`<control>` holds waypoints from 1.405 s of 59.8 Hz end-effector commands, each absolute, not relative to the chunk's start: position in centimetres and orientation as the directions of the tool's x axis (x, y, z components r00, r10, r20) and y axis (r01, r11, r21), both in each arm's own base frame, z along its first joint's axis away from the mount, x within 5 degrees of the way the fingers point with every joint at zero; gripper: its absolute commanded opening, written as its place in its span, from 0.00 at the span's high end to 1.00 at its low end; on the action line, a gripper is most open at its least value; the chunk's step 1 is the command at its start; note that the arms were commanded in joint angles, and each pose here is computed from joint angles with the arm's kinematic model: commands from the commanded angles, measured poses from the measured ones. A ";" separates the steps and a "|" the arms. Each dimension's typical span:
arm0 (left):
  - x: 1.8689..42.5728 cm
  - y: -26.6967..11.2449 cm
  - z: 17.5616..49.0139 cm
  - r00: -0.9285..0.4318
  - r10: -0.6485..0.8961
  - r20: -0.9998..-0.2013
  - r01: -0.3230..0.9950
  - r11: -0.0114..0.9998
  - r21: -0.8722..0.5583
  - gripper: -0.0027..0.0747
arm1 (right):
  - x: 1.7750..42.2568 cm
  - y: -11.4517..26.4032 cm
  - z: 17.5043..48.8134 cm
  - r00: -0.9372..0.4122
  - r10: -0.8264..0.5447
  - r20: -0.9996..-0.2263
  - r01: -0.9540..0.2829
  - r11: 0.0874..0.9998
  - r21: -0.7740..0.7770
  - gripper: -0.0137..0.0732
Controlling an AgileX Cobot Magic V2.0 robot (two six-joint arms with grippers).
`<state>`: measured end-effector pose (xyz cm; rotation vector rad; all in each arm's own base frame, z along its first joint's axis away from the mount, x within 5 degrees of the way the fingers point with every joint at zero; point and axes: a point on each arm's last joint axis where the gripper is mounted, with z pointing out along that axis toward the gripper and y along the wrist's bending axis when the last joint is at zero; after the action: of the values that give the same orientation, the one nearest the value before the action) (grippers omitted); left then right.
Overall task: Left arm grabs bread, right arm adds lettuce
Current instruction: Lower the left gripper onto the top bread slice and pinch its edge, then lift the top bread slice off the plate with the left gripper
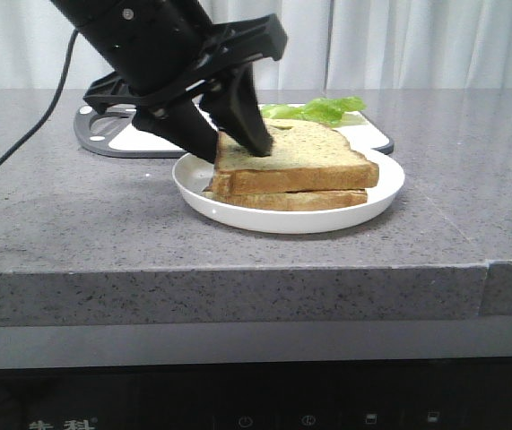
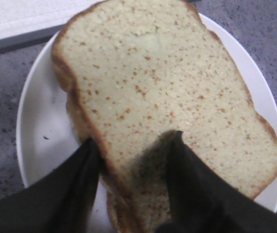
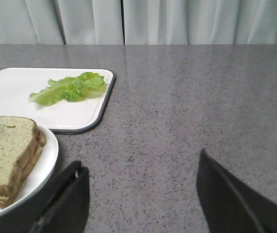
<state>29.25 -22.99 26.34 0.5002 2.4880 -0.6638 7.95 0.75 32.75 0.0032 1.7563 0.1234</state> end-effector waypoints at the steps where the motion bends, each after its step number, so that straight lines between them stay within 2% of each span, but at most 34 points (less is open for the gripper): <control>1: 29.3 -22.8 28.3 -0.758 0.190 -0.624 0.485 0.804 -0.344 0.82 | 8.1 0.5 34.3 -0.094 0.063 -0.994 -0.050 0.996 0.067 0.27; 7: 29.5 -22.3 28.1 -0.762 0.199 -0.616 0.480 0.812 -0.331 0.99 | 8.1 0.5 34.3 -0.094 0.063 -0.994 -0.050 0.996 0.067 0.27; 14: 29.8 -21.9 28.1 -0.765 0.192 -0.615 0.470 0.819 -0.329 0.99 | 8.1 0.5 34.3 -0.094 0.063 -0.994 -0.050 0.996 0.067 0.27; 23: 29.7 -21.6 29.4 -0.732 0.175 -0.658 0.481 0.817 -0.318 0.99 | 8.1 0.5 34.3 -0.094 0.063 -0.994 -0.050 0.996 0.067 0.27; 43: 26.1 -19.0 37.6 -0.548 0.044 -0.836 0.539 0.782 -0.312 0.99 | 8.2 0.5 34.4 -0.088 0.063 -0.994 -0.049 0.997 0.068 0.27; 51: 24.0 -17.0 40.3 -0.406 0.036 -0.913 0.567 0.793 -0.221 0.99 | 9.0 0.5 34.1 -0.123 0.064 -0.990 -0.047 0.996 0.071 0.27; 62: 20.7 -14.1 41.0 -0.222 -0.012 -0.975 0.561 0.816 -0.138 0.99 | 13.5 0.7 33.5 -0.277 0.069 -0.958 -0.055 0.995 0.088 0.27; 72: 18.3 -12.0 39.5 -0.175 0.001 -0.985 0.549 0.830 -0.097 0.99 | 19.1 1.8 34.4 -0.367 0.003 -0.930 -0.118 0.992 0.050 0.27; 84: 16.7 -8.0 38.6 -0.159 -0.056 -0.986 0.427 0.896 -0.120 0.99 | 27.4 4.1 34.7 -0.457 -0.054 -0.888 -0.189 0.981 0.038 0.27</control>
<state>17.48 -9.82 36.65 0.3985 1.8303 -0.4497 24.06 3.27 32.93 -0.1444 2.1225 0.1613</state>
